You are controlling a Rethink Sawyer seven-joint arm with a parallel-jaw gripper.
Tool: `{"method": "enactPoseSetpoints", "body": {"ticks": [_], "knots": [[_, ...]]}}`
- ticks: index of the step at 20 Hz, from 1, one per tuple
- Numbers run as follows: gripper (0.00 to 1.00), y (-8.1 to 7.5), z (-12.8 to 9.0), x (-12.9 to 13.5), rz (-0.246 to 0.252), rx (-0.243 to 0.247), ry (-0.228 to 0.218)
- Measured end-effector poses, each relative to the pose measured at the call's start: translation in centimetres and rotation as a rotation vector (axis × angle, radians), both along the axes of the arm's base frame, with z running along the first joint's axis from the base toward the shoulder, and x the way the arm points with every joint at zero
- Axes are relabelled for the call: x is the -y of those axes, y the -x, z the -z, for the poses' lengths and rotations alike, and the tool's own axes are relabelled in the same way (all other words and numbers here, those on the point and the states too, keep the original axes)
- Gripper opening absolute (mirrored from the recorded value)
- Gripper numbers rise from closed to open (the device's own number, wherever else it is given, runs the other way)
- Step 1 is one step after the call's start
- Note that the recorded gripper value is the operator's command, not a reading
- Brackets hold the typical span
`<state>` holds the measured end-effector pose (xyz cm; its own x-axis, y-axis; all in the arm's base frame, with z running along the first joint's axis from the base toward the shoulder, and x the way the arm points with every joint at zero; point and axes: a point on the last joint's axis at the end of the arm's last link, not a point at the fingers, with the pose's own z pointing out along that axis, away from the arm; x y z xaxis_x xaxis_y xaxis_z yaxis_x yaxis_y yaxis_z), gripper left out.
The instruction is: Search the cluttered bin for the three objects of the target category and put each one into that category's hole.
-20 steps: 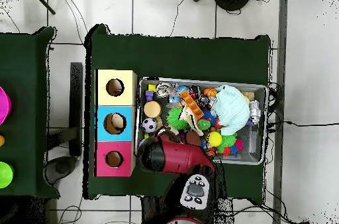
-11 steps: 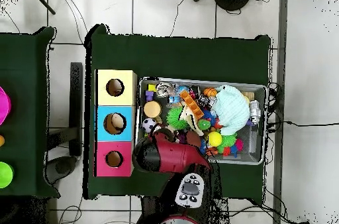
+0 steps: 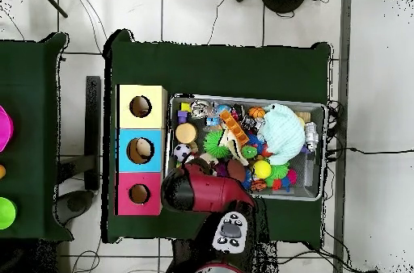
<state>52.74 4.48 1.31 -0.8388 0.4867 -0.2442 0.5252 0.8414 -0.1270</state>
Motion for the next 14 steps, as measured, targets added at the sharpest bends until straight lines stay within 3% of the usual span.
{"method": "enactPoseSetpoints", "body": {"ticks": [14], "knots": [[1.0, 1.7, 0.5, -1.5, -0.018, -0.031, -0.009]]}}
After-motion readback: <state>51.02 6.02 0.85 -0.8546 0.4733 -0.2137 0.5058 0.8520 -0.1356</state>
